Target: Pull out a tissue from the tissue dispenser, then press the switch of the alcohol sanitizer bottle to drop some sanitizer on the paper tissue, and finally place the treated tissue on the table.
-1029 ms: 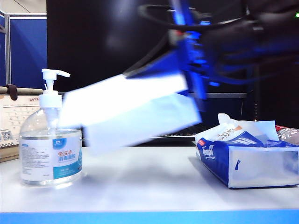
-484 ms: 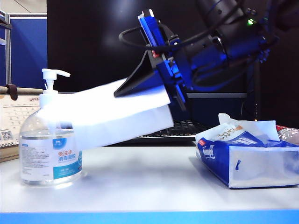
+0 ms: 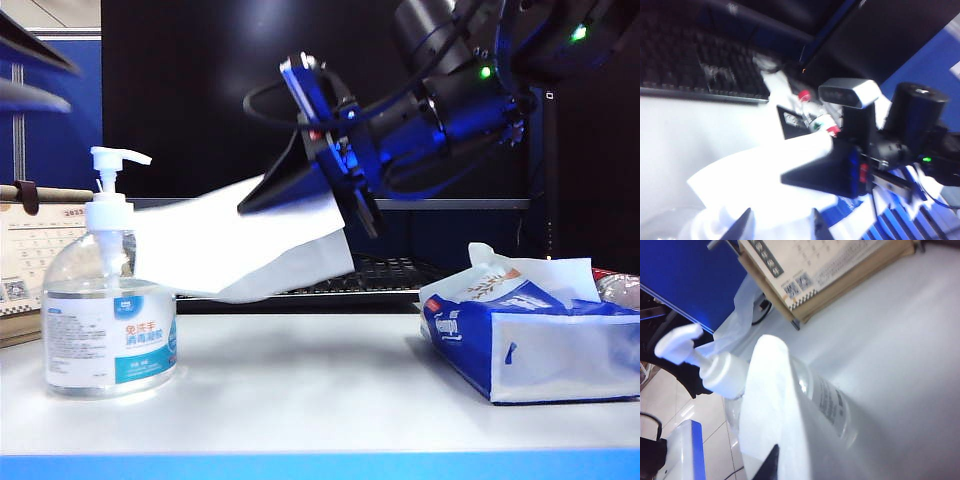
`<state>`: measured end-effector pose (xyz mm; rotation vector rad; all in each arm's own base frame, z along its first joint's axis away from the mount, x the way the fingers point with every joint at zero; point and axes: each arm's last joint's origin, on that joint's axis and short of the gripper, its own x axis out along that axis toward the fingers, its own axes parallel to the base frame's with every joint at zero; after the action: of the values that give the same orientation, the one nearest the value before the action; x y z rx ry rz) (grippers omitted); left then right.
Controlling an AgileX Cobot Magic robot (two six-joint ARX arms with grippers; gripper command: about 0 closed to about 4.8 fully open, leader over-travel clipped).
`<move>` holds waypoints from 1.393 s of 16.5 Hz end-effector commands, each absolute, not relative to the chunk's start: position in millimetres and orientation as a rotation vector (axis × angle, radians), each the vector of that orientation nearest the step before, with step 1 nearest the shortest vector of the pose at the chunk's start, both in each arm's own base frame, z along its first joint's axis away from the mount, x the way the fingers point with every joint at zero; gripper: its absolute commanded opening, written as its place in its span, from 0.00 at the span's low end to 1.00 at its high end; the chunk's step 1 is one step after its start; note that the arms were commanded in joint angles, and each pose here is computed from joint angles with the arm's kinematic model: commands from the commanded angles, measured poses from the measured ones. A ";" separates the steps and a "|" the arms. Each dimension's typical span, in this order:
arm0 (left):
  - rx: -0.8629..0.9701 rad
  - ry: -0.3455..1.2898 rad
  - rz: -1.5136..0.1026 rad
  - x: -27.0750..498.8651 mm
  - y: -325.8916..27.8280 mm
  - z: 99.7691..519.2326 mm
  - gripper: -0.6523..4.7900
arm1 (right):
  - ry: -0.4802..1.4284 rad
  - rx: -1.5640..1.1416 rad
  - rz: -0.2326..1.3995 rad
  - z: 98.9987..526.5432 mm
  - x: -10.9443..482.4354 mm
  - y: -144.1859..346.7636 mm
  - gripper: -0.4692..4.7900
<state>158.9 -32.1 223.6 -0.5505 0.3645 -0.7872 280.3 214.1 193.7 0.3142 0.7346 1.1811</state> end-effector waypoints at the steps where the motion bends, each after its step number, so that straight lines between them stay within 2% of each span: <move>1: -0.537 0.345 -0.811 168.4 -42.6 222.6 0.40 | 0.688 0.301 1.205 201.4 282.5 215.5 0.08; 6: -0.535 0.324 -0.748 171.5 -41.3 222.0 0.40 | 0.634 0.291 1.229 215.4 289.2 220.5 0.08; 9: -0.536 0.333 -0.730 173.9 -41.3 219.4 0.40 | 0.668 0.317 1.250 215.8 288.2 221.2 0.08; 16: -0.497 0.401 -0.794 178.6 -56.6 208.0 0.40 | 0.712 0.419 1.346 221.7 286.5 223.2 0.08; 23: -0.495 0.396 -0.794 179.2 -57.0 210.5 0.40 | 0.716 0.467 1.406 233.8 289.0 225.9 0.08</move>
<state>178.4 -56.6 205.6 -0.5033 0.4166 -0.7734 289.4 225.0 229.9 0.4646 0.7291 1.3800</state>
